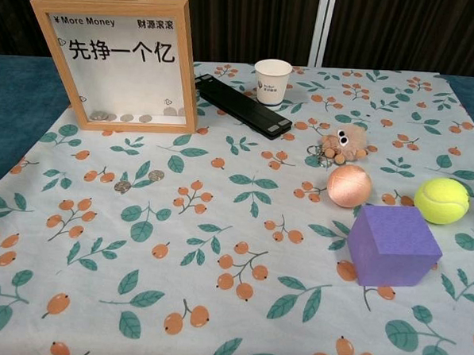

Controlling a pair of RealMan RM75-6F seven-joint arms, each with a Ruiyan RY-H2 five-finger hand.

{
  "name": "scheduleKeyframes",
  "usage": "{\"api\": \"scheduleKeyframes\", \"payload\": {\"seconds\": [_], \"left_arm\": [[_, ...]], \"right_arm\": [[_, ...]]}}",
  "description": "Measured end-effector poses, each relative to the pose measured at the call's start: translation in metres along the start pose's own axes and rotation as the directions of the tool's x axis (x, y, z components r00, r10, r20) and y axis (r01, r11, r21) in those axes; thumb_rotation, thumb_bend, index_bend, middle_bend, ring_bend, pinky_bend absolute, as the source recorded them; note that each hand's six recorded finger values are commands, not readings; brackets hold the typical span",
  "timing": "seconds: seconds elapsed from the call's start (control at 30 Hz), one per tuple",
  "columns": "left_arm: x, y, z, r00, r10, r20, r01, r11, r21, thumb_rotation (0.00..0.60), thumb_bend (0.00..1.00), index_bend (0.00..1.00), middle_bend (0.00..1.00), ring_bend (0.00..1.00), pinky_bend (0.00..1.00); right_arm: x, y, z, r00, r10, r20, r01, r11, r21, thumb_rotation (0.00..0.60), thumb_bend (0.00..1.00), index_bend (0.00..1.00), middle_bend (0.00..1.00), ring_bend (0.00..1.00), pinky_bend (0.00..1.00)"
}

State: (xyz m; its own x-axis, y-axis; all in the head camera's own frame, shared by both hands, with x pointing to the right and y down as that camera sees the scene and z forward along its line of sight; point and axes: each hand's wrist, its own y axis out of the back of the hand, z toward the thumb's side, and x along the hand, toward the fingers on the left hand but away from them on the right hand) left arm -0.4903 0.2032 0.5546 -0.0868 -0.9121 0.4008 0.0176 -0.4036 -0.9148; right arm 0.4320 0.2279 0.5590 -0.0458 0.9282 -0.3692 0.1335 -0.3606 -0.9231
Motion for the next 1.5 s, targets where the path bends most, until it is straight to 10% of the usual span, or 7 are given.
{"api": "scheduleKeyframes", "payload": {"seconds": [0.97,1.5], "left_arm": [[0.010,-0.020,0.029,0.992,-0.067,0.108,0.065,0.998,0.020,0.600,0.07,0.16,0.00,0.00,0.00],[0.073,-0.074,0.145,0.888,-0.318,0.332,0.246,0.938,0.243,0.600,0.07,0.29,0.00,0.00,0.00]], "right_arm": [[0.000,0.001,-0.001,1.000,-0.001,0.019,0.001,1.000,-0.006,0.600,0.39,0.00,0.00,0.00,0.00],[-0.002,-0.004,-0.003,0.999,0.006,0.036,-0.006,1.000,0.006,0.600,0.39,0.00,0.00,0.00,0.00]]}}
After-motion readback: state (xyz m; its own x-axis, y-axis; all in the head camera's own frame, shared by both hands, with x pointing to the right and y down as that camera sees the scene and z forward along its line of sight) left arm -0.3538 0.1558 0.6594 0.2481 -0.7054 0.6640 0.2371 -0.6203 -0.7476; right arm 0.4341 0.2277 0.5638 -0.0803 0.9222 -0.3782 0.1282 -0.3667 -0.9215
